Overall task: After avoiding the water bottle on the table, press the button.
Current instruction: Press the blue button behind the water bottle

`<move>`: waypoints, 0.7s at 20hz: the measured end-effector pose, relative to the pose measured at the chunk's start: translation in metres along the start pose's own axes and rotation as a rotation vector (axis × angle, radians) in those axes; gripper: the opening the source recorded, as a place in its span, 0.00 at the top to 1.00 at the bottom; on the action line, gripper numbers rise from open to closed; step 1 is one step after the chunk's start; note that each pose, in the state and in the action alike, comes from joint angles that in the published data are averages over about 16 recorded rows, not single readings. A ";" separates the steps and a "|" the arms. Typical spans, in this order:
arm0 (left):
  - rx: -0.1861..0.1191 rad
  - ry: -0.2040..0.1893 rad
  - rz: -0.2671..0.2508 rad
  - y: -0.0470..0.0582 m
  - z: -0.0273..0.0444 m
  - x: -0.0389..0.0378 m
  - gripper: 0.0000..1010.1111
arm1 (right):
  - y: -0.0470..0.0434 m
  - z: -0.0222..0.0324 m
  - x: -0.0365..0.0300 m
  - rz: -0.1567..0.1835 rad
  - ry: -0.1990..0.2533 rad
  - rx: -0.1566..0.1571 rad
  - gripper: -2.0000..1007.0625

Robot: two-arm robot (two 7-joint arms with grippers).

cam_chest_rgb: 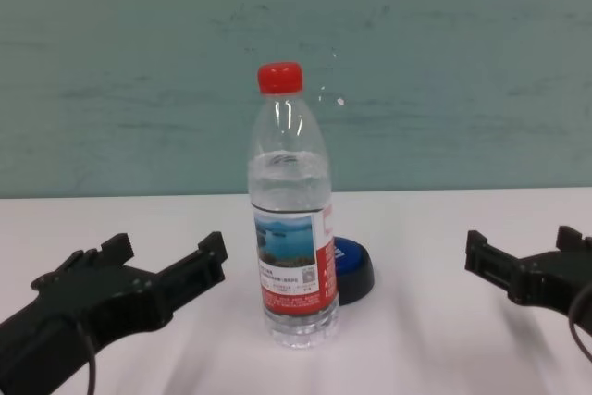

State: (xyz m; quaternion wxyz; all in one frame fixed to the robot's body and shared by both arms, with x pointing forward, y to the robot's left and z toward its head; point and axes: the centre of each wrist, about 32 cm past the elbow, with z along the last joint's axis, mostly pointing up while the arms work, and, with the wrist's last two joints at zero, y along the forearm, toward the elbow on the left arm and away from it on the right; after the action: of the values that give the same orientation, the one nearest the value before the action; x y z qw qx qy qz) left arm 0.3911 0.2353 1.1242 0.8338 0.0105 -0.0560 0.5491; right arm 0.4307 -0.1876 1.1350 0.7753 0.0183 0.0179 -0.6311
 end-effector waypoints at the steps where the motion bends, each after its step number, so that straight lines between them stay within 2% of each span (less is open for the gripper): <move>1: 0.000 0.000 0.001 0.000 0.0001 0.0003 0.00 | 0.0000 0.0000 0.0000 0.000 0.000 0.000 0.00; 6: 0.001 -0.004 0.009 0.000 0.0004 0.0037 0.00 | 0.0000 0.0000 0.0000 0.000 0.000 0.000 0.00; 14: 0.007 -0.007 0.043 0.001 0.0013 0.0151 0.00 | 0.0000 0.0000 0.0000 0.000 0.000 0.000 0.00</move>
State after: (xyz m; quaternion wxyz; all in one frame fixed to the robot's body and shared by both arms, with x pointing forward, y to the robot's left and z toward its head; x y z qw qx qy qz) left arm 0.3960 0.2495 1.1271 0.8216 0.0144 -0.0572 0.5671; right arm 0.4307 -0.1876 1.1350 0.7753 0.0183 0.0179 -0.6311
